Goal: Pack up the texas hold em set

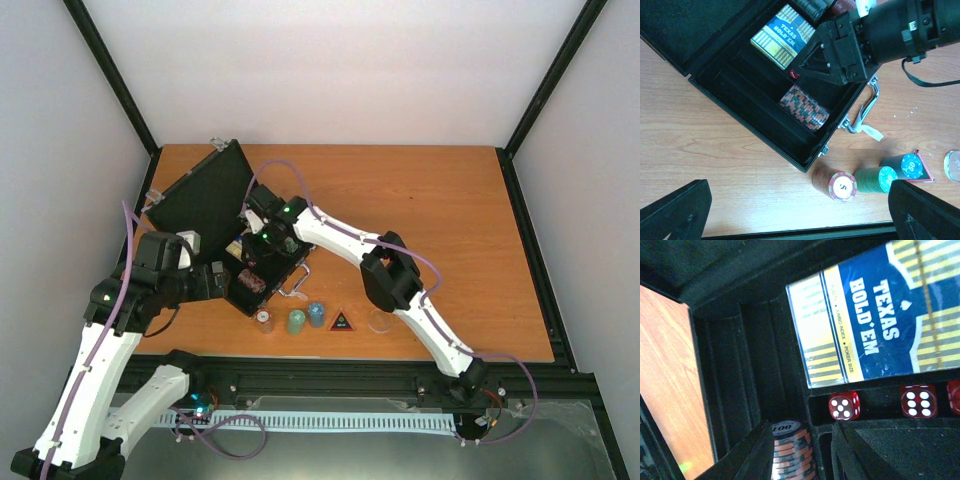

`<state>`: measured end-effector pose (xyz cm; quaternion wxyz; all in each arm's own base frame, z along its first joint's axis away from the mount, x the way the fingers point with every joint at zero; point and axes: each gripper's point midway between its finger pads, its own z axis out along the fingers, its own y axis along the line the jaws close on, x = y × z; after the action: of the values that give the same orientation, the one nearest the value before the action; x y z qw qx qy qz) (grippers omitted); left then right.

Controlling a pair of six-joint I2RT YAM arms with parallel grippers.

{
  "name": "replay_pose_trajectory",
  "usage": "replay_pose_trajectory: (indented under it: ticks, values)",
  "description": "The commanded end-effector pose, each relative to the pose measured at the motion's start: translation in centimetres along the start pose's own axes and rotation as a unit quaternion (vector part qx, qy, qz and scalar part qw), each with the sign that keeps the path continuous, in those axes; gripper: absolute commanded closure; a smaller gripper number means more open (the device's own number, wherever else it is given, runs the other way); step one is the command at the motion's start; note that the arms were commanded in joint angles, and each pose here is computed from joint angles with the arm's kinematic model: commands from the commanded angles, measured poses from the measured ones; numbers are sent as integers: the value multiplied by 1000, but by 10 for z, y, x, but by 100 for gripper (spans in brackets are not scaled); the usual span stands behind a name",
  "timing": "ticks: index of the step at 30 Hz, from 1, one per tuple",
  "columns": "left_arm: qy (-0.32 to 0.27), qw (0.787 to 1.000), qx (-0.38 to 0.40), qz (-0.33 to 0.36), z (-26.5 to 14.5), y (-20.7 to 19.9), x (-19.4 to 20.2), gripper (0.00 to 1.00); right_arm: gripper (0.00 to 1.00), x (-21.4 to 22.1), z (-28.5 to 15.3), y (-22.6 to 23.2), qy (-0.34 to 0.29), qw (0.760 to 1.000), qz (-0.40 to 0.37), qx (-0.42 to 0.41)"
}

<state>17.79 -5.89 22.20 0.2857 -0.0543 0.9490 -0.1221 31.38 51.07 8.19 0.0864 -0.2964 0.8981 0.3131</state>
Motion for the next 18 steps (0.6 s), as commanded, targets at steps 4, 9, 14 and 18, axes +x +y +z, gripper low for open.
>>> replay_pose_trajectory:
  ticks: [4,9,14,18]
  values:
    - [-8,1000,4,7,0,-3,-5,0,65,10,23,3,23,999,-5,-31]
    - [-7,1000,3,5,0,-2,-4,0,66,11,27,-3,24,999,-3,-21]
    - [-9,1000,1,1,0,-1,-4,0,66,10,25,-13,17,1000,-2,10]
    - [-10,1000,-1,0,0,0,-4,0,66,8,11,-8,14,1000,-8,17]
